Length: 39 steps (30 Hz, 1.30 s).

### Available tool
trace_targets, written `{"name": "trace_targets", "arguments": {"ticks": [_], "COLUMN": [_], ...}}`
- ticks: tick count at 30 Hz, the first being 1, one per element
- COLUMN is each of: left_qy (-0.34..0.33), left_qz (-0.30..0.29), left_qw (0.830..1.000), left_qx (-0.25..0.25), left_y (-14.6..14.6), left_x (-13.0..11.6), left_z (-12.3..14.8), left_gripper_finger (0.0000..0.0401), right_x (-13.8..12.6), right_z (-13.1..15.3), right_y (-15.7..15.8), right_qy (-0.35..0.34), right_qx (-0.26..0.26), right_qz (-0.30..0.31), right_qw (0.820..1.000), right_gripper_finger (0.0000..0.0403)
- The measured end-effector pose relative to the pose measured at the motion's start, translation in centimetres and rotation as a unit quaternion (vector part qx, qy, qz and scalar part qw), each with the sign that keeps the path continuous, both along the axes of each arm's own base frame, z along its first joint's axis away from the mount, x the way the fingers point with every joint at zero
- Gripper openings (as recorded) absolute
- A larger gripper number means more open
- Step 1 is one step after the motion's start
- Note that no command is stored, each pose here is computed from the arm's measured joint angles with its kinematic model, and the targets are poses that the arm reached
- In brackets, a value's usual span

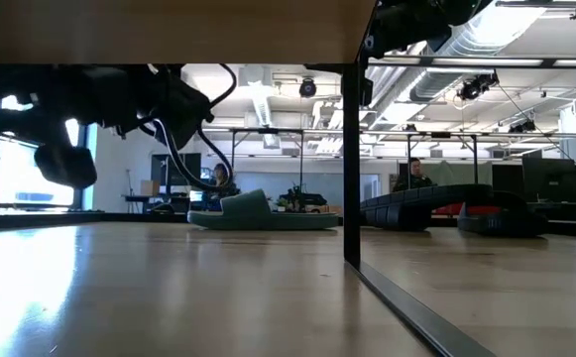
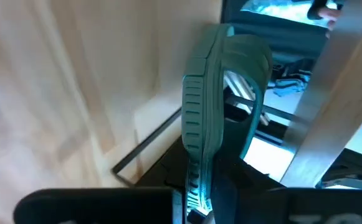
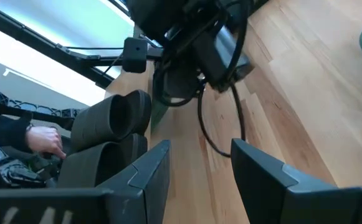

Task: Pick and place slides into the shelf
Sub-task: Put the green slipper under the shelf

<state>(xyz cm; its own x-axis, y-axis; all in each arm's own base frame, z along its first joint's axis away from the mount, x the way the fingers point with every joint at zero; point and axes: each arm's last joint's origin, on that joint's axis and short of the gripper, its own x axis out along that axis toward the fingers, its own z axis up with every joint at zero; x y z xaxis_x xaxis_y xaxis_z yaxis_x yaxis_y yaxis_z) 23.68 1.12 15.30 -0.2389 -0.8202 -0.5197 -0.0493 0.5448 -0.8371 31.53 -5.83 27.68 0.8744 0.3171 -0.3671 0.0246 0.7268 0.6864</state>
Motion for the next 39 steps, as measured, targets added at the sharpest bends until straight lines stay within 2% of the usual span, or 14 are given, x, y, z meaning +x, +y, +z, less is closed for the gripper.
{"name": "trace_targets", "arguments": {"ticks": [6,10,15,23,32,39], "left_qy": [0.023,0.043,0.058,0.037,0.049,0.072], "left_qz": [-0.012,-0.041,-0.066,-0.06,-0.085,-0.096], "left_qw": [1.0,0.998,0.996,0.997,0.993,0.987], "left_qx": [-0.005,0.027,0.029,0.019,0.062,0.103], "left_y": [-0.4,-0.2,-0.2,-0.2,0.0,0.1], "left_x": [0.2,0.1,-0.2,0.1,0.0,-0.1], "left_z": [-1.0,-1.8,-2.1,-2.3,-2.5,-2.7], "left_gripper_finger": [0.0023,0.0023,0.0023,0.0024,0.0083,0.0113], "right_x": [0.0,0.0,0.0,0.0,0.0,0.0], "right_z": [0.0,0.0,0.0,0.0,0.0,0.0], "right_y": [0.0,0.0,0.0,0.0,0.0,0.0], "right_qy": [0.0,0.0,0.0,0.001,0.002,0.004], "right_qx": [-0.001,-0.001,0.0,0.003,0.004,0.011], "right_qz": [0.0,0.0,0.0,-0.001,-0.002,-0.005], "right_qw": [1.0,1.0,1.0,1.0,1.0,1.0], "right_gripper_finger": [0.0155,0.0155,0.0155,0.0155,0.0155,0.0155]}}
